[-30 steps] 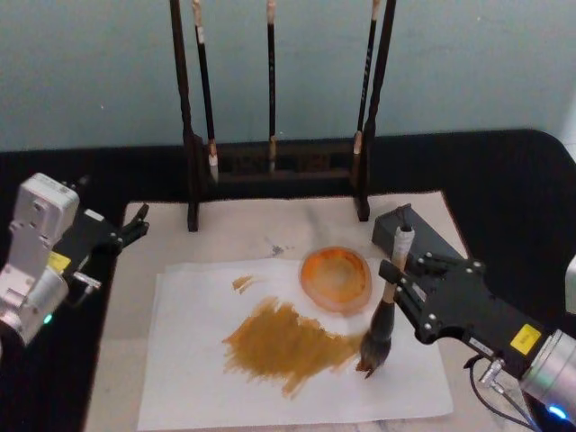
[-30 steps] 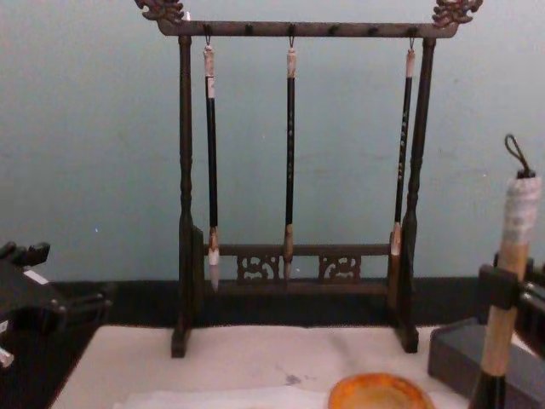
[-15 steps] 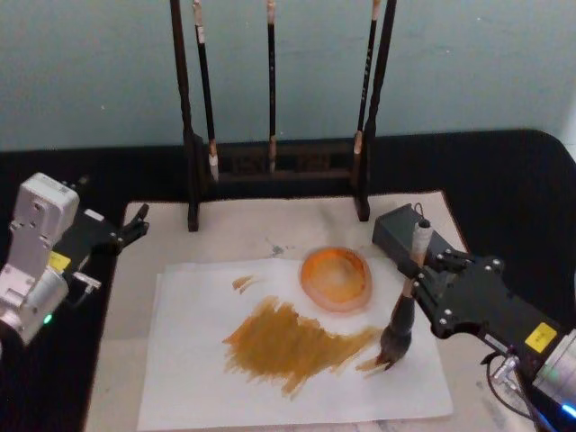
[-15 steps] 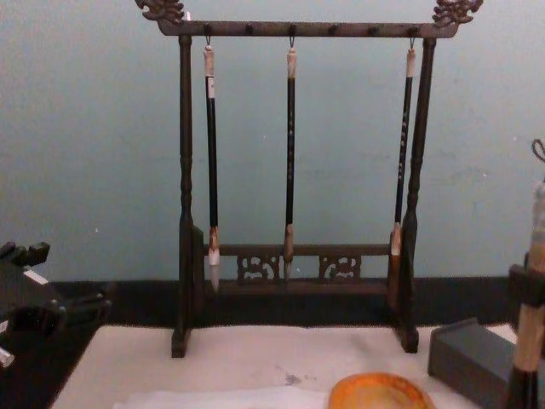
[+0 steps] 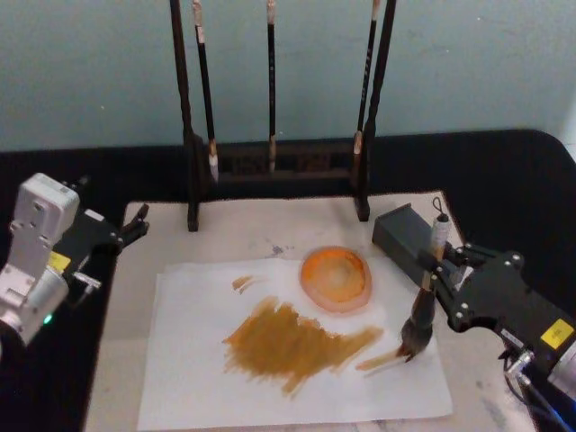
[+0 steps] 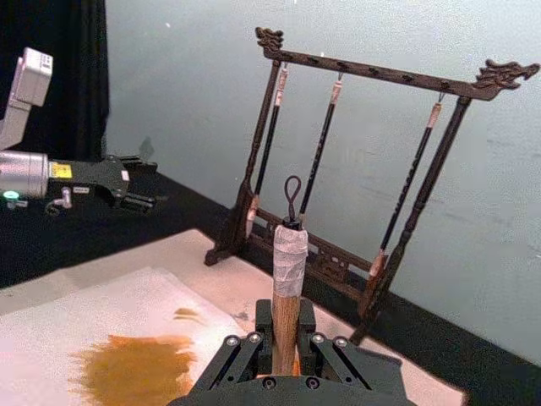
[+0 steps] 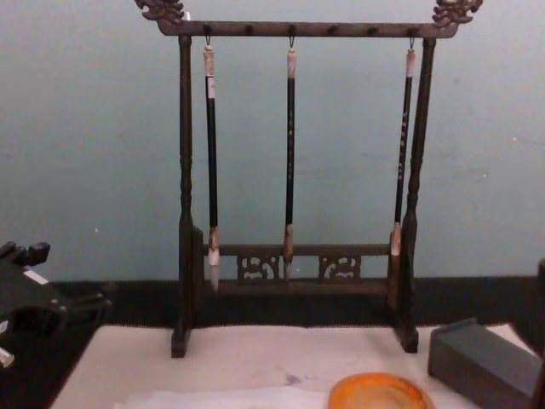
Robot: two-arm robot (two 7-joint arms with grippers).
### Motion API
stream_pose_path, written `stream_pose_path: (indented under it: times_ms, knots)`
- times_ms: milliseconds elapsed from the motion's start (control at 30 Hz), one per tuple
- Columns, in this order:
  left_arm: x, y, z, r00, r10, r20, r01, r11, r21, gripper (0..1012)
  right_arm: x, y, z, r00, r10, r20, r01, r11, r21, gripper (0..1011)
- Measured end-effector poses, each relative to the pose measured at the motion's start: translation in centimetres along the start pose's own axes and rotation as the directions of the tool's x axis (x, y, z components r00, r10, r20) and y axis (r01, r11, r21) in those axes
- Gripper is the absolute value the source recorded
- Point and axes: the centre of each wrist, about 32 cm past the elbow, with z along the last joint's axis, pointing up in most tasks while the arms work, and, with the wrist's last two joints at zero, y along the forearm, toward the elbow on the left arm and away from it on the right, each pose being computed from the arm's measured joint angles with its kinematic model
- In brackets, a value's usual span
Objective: Pick up the brush from the inkstone, write on the paper, then place the brush back to its original position.
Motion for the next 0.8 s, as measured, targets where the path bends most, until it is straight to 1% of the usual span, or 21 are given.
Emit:
stream_pose_path:
  times_ms: [367,633,700,800]
  knots:
    - [0.0,0.0,0.0,1.0,0.0,0.0,0.0,1.0,0.0,1010,0.3,-0.3,0.4,1.0,-0.019,0.022,0.019,1.0,-0.001,168]
    - [0.0,0.0,0.0,1.0,0.0,0.0,0.0,1.0,0.0,1010,0.6,0.0,1.3,0.999,-0.019,0.048,0.017,0.998,0.056,168]
    - [0.0,0.0,0.0,1.0,0.0,0.0,0.0,1.0,0.0,1010,0.8,0.4,1.6,0.998,-0.021,0.054,0.016,0.997,0.078,168]
    - [0.0,0.0,0.0,1.0,0.0,0.0,0.0,1.0,0.0,1010,1.1,1.1,1.6,0.998,-0.024,0.05,0.019,0.995,0.103,168]
